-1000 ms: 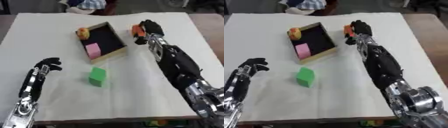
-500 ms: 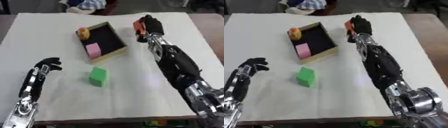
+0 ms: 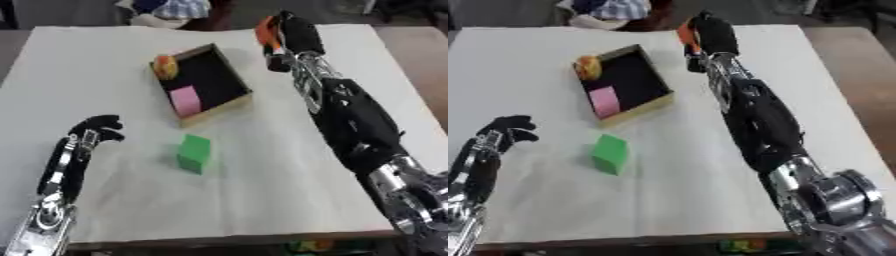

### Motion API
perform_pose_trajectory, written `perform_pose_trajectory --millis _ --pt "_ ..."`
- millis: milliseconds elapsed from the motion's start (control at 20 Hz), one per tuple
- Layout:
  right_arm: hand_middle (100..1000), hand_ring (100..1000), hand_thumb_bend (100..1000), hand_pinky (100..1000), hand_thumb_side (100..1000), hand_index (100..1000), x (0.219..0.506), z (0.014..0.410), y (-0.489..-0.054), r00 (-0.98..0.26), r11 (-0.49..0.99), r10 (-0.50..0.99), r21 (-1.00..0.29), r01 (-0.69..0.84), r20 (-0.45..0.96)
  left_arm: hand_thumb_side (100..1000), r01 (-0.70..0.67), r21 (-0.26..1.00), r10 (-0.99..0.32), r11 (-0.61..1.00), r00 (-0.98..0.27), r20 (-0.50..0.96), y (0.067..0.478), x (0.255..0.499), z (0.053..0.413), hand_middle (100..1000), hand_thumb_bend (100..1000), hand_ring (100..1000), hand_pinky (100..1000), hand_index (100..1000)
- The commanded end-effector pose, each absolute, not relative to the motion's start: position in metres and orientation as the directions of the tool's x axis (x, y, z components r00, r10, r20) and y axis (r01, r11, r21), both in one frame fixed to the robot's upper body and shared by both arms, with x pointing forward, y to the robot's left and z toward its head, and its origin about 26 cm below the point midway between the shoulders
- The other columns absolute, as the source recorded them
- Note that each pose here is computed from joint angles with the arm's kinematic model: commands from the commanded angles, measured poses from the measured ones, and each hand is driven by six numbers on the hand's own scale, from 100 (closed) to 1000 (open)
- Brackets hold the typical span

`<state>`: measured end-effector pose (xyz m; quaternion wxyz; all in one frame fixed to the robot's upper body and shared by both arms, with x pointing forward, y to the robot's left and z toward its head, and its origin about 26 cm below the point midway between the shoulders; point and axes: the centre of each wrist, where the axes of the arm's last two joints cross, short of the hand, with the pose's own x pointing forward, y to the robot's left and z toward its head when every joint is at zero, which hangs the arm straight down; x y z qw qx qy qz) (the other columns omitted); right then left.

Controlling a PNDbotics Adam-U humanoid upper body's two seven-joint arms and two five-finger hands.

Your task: Pick up objects on the table and place them in the box.

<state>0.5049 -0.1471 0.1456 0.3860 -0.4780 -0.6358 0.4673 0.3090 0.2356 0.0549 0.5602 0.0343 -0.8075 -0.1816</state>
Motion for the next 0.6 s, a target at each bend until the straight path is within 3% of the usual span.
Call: perform_pose_trajectory --millis 50,300,350,400,600 --pt "561 624 100 614 124 657 0.505 0.17 -0.133 -0.351 0.106 0.936 -0.956 0.273 0.004 964 0.148 0.334 -0.254 0.931 -0.395 0.883 0.234 0.311 0.063 618 100 605 769 753" --pt "574 636 100 625 210 667 0.5 0.163 -0.115 -0.494 0.099 0.87 -0.98 0.172 0.001 964 0.147 0.334 -0.254 0.931 -0.396 0.883 0.234 0.311 0.063 618 100 605 769 753" --pt "573 639 137 627 233 670 0.499 0.161 -0.113 -0.517 0.093 0.856 -0.984 0.152 0.001 964 0.146 0.334 -0.255 0.931 -0.395 0.883 0.234 0.311 0.063 618 100 605 769 753" --pt "579 642 100 629 248 673 0.497 0.158 -0.11 -0.54 0.084 0.842 -0.988 0.131 0.0 964 0.146 0.334 -0.255 0.931 -0.395 0.883 0.235 0.311 0.062 618 100 605 769 753" --pt "588 655 100 638 317 681 0.494 0.149 -0.107 -0.612 0.038 0.791 -0.998 0.053 -0.002 964 0.144 0.335 -0.257 0.931 -0.393 0.883 0.235 0.311 0.062 618 100 605 769 753"
